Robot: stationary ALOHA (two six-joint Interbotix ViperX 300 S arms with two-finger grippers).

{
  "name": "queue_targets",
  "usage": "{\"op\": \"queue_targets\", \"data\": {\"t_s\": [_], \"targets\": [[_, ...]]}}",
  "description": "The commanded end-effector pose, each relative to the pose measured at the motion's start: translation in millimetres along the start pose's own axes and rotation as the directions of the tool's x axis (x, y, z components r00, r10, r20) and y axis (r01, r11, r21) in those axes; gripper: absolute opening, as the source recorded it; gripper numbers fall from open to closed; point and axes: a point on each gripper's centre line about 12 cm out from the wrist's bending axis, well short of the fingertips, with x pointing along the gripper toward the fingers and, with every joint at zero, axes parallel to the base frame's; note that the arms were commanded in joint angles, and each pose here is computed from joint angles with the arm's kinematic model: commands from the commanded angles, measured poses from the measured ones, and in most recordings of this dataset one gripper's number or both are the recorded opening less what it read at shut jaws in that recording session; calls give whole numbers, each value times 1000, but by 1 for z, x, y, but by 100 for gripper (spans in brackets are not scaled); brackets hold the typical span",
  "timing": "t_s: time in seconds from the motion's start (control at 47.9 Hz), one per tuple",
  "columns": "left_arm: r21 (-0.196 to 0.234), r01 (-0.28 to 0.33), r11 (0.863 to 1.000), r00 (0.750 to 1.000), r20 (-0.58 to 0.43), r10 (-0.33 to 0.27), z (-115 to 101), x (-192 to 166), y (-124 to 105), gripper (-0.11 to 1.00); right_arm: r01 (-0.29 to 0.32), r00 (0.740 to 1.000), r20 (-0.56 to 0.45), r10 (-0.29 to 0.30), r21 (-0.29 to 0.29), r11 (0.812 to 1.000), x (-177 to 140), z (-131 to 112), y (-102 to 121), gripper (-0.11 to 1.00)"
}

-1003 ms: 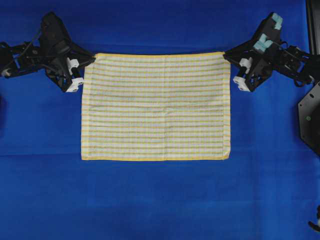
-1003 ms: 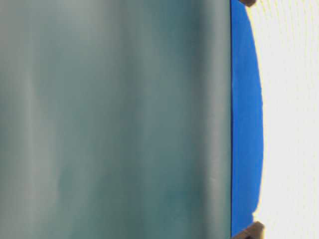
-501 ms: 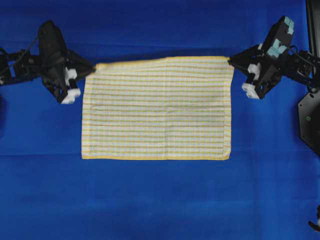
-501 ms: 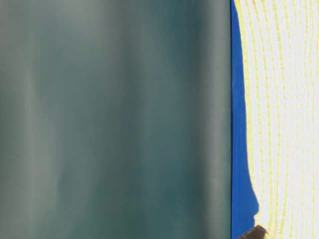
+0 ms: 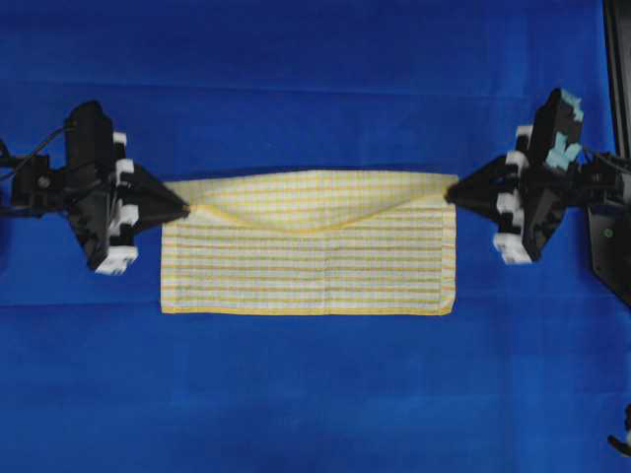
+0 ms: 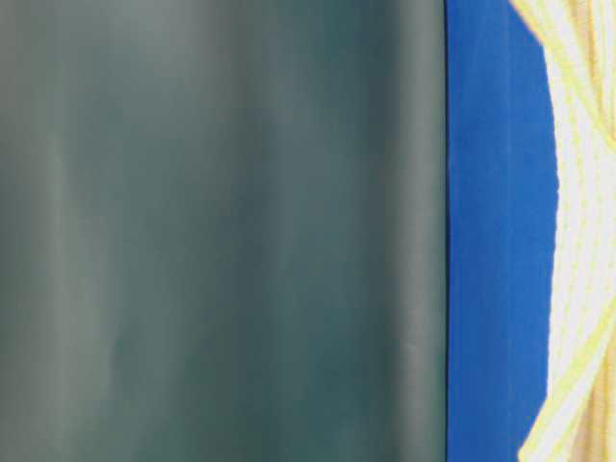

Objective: Fold the yellow towel.
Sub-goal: 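Lift the far corners and fold them toward the near edge, then lay the folded edge down and open both grippers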

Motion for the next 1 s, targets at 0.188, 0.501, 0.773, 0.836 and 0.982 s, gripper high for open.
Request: {"op": "queue_targets", "data": {"t_s": [0.188, 0.501, 0.773, 0.836, 0.982], "targets": [[-24, 124, 992, 992, 12, -124, 0, -10, -36, 4, -104, 993, -48, 104, 1, 995, -2, -11, 31, 6], [-20, 124, 992, 991, -44, -125, -8, -9, -39, 4, -127, 988, -93, 125, -10, 992, 1, -18, 42, 6], [-17, 103, 995, 989, -108, -104, -16, -5, -37, 4, -130, 982, -145, 124, -30, 991, 13, -24, 53, 6], [-16, 102, 995, 988, -111, -103, -15, -2, -38, 4, -121, 980, -165, 114, -32, 992, 16, -26, 53, 6], [-8, 97, 995, 987, -125, -97, -14, 5, -39, 4, -115, 976, -189, 106, -34, 993, 18, -28, 54, 6]]}}
